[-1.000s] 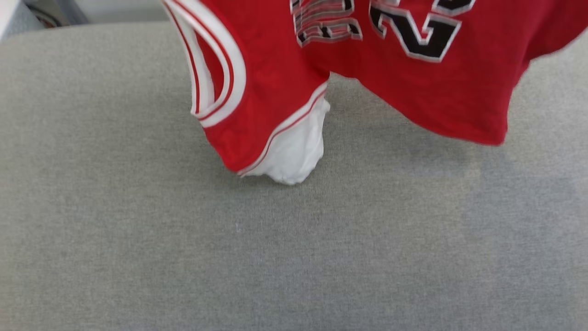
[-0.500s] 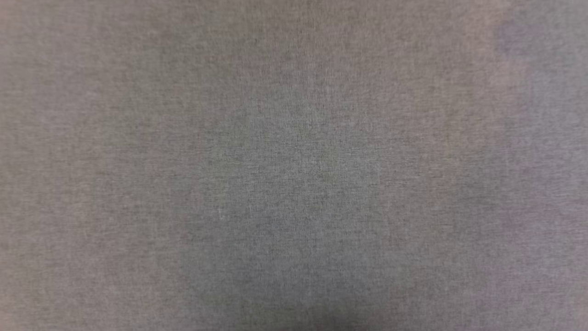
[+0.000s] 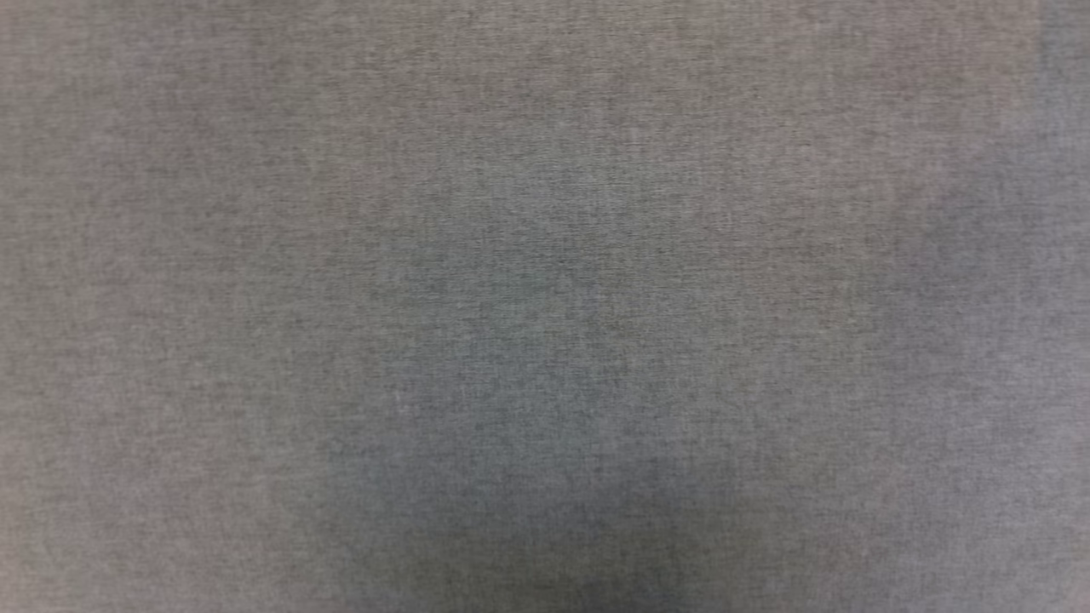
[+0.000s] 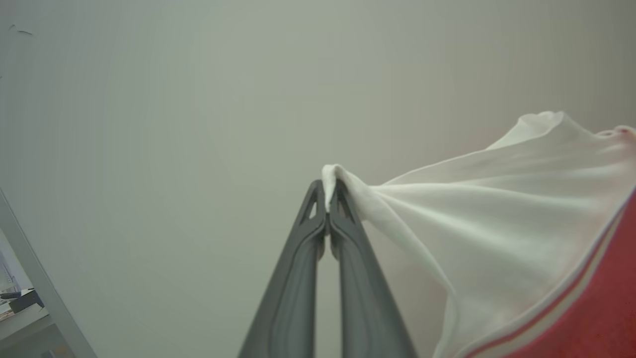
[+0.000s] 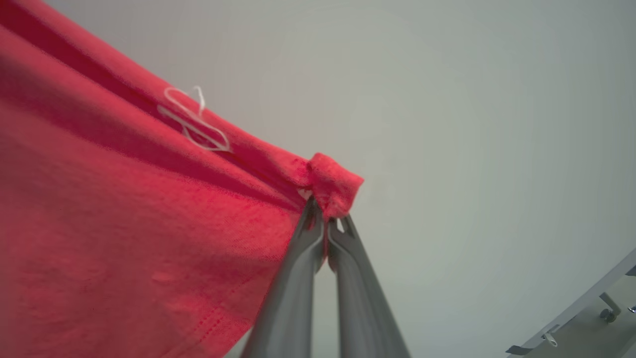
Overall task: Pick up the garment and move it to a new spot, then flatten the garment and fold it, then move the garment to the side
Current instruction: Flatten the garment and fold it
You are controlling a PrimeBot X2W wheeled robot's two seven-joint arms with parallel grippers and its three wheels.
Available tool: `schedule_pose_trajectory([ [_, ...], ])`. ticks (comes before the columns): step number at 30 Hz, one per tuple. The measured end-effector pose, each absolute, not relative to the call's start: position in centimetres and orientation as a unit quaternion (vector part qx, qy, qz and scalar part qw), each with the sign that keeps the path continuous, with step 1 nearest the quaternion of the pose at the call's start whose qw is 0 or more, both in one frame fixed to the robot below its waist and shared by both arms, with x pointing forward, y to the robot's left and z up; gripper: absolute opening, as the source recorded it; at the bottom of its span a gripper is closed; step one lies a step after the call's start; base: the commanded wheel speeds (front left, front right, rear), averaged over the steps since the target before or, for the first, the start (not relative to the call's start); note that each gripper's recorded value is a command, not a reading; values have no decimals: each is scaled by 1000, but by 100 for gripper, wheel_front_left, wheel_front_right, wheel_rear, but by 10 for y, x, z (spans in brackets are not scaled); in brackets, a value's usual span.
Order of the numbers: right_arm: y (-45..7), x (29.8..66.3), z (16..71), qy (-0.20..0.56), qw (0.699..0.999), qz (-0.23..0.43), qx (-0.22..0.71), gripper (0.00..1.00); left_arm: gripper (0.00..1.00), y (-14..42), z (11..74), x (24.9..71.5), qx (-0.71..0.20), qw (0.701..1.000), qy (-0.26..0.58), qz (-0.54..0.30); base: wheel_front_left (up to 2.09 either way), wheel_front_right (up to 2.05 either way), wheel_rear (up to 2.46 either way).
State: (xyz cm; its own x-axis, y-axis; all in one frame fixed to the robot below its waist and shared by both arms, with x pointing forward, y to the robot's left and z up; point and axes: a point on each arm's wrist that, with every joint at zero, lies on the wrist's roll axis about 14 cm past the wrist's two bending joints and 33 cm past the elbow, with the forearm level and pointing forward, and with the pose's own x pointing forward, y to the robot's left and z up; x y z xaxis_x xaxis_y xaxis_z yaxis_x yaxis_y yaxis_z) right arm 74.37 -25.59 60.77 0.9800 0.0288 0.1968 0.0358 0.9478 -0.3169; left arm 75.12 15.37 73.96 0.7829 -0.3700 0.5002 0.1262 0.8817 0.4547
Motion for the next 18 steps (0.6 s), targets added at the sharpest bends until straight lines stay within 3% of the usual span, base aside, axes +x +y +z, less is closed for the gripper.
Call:
schedule_pose_trajectory([
  [8,-223,729,547,-57,980,54,-181,0,0,144,656,729,168,939,-238,-183,0,0,0],
  [18,-203,665,492,3,978,114,-176,0,0,116,545,637,91,958,-117,-246,0,0,0],
])
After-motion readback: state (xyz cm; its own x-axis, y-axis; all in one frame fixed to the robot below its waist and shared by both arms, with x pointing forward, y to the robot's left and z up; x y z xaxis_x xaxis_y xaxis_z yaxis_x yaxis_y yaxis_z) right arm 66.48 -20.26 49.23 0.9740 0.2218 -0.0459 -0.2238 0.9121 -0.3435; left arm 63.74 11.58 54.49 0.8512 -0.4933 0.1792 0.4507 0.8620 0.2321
